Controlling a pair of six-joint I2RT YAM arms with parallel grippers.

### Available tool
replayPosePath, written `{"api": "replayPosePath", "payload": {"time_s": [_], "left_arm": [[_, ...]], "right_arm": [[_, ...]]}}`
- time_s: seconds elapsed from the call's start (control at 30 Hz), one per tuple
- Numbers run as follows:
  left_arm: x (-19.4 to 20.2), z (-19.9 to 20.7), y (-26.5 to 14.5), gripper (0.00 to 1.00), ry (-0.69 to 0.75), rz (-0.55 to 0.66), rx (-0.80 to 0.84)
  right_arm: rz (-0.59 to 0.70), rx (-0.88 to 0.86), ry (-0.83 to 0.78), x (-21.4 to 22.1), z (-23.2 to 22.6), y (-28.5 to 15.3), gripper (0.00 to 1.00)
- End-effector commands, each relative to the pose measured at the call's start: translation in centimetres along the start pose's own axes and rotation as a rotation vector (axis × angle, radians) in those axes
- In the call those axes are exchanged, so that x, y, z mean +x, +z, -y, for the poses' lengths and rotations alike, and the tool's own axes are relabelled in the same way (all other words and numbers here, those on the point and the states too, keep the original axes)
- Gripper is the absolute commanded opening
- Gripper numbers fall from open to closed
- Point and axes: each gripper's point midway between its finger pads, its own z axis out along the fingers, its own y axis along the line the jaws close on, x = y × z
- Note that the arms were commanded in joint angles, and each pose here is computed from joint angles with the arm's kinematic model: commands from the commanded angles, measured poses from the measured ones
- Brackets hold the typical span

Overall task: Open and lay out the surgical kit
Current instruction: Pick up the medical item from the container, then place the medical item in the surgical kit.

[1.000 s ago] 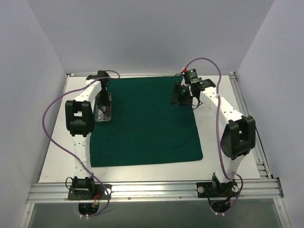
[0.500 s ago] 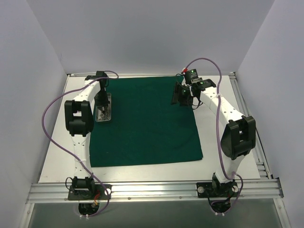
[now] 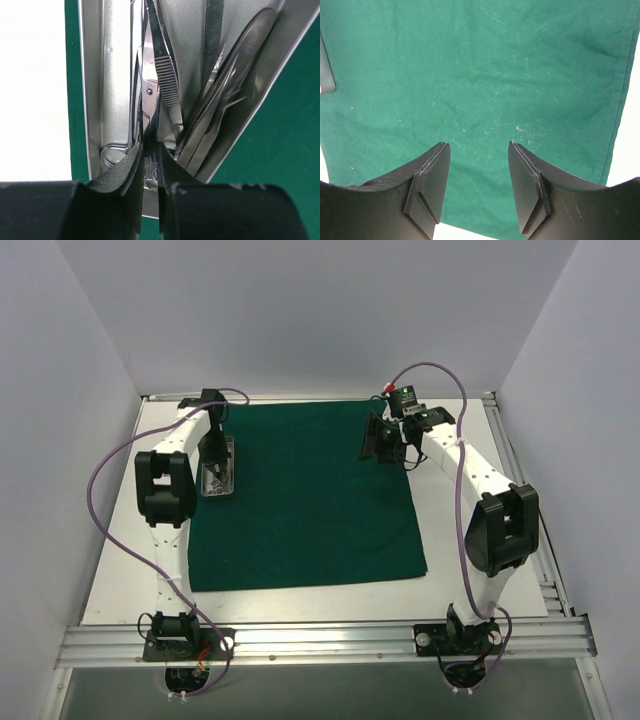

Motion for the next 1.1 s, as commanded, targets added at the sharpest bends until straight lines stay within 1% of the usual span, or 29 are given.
{"api": "replayPosePath", "payload": {"time_s": [0.0, 0.23, 0.5, 0.6, 0.63, 0.67, 0.73, 0.77, 0.8, 0.83, 0.87, 0.9, 0.93, 0.97, 1.0, 1.03, 1.07], "left_arm": [[-0.9, -0.6, -4.5, 0.02, -0.013, 0.042, 0.038], [0.6, -0.8, -6.5, 0.02, -0.008, 0.001, 0.064], [0.1, -0.6, -9.3, 0.02, -0.006, 0.067, 0.120], [0.3, 0.1, -10.7, 0.02, 0.004, 0.073, 0.181], [0.4, 0.5, -11.0, 0.02, 0.010, 0.076, 0.207], [0.8, 1.7, -11.8, 0.02, 0.023, 0.062, 0.284], [1.1, 2.8, -13.4, 0.02, 0.045, 0.090, 0.378], [0.8, 3.7, -14.1, 0.02, 0.053, 0.120, 0.432], [1.3, 4.7, -16.1, 0.02, 0.067, 0.134, 0.523], [2.1, 5.1, -16.2, 0.02, 0.071, 0.120, 0.555], [2.2, 5.9, -17.0, 0.02, 0.082, 0.139, 0.597], [2.9, 6.6, -18.9, 0.02, 0.089, 0.149, 0.667], [3.8, 7.1, -19.0, 0.02, 0.097, 0.134, 0.694], [3.9, 7.8, -19.9, 0.02, 0.105, 0.160, 0.737], [4.9, 8.8, -22.0, 0.02, 0.114, 0.172, 0.804], [6.0, 9.3, -21.8, 0.02, 0.116, 0.151, 0.837], [5.7, 10.2, -23.0, 0.02, 0.129, 0.202, 0.897]], "right_arm": [[0.038, -0.035, 0.006, -0.6, -0.7, -1.8, 0.50], [0.042, -0.051, 0.007, -0.5, -1.0, -1.8, 0.50], [0.035, -0.067, 0.000, -0.4, -1.5, -1.5, 0.51], [0.024, -0.100, -0.005, -0.4, -2.3, -1.3, 0.51], [0.020, -0.147, -0.012, -0.4, -3.1, -1.3, 0.51], [0.019, -0.177, -0.018, -0.5, -3.7, -1.4, 0.51], [0.011, -0.259, -0.019, -0.7, -5.2, -1.3, 0.53], [-0.022, -0.341, -0.021, -0.2, -6.6, -1.6, 0.54], [-0.028, -0.374, -0.019, -0.3, -7.2, -1.6, 0.54], [-0.018, -0.416, -0.018, -0.7, -8.2, -1.7, 0.55], [-0.015, -0.451, -0.026, -0.7, -9.1, -2.0, 0.56], [-0.014, -0.493, -0.032, -0.8, -9.9, -2.5, 0.58], [0.010, -0.536, -0.052, -1.2, -11.0, -2.9, 0.60], [0.007, -0.571, -0.040, -1.2, -11.8, -3.3, 0.61], [-0.011, -0.631, -0.044, -0.9, -12.8, -3.8, 0.61], [0.014, -0.675, -0.057, -1.4, -13.8, -4.2, 0.61], [0.002, -0.712, -0.057, -0.9, -15.0, -4.6, 0.62]]}}
